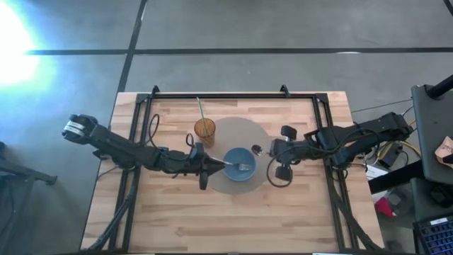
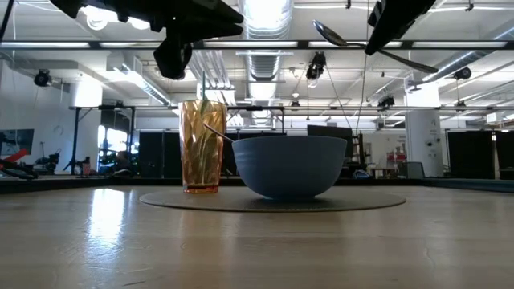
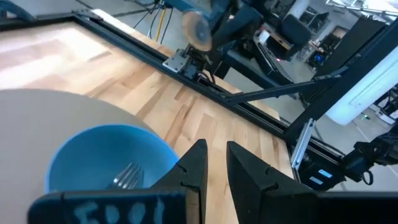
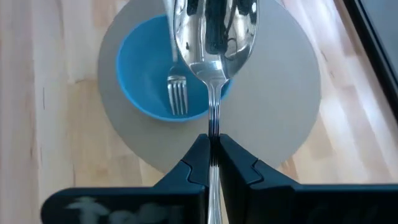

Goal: Pick & Place Utensil
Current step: Put the spoon into the bowl

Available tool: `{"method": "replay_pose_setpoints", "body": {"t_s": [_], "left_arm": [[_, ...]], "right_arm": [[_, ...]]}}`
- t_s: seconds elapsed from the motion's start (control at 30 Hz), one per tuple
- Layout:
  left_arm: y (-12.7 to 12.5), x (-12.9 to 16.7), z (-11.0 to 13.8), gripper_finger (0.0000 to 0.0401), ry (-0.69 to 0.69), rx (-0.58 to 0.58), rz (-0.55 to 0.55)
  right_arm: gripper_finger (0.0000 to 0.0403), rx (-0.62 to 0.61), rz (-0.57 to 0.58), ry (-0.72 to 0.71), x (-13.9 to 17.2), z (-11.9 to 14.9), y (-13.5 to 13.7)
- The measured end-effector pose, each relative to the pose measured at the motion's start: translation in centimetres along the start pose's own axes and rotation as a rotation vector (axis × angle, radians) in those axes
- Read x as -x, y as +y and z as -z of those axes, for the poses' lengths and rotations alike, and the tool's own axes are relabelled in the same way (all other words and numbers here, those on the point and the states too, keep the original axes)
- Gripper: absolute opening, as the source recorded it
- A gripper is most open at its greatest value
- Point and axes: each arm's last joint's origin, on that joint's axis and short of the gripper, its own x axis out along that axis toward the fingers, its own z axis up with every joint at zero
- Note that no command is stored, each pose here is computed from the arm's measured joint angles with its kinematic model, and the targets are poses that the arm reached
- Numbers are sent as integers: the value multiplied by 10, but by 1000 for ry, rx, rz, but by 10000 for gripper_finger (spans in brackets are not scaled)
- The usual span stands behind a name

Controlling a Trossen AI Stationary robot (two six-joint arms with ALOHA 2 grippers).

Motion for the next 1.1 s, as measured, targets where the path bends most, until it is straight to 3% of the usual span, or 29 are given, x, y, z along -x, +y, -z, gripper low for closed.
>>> {"method": "replay_pose_setpoints", "body": {"t_s": [0.37, 0.8, 1.1], "left_arm": [[-4, -12, 3, 53, 8, 56, -4], [-10, -19, -2, 54, 13, -41, 26], [-8, -19, -4, 116, 7, -60, 21]], "right_arm": [[13, 227, -1, -27, 3, 3, 11], [13, 491, -5, 17, -14, -6, 43], [13, 649, 81, 125, -22, -21, 62]]}}
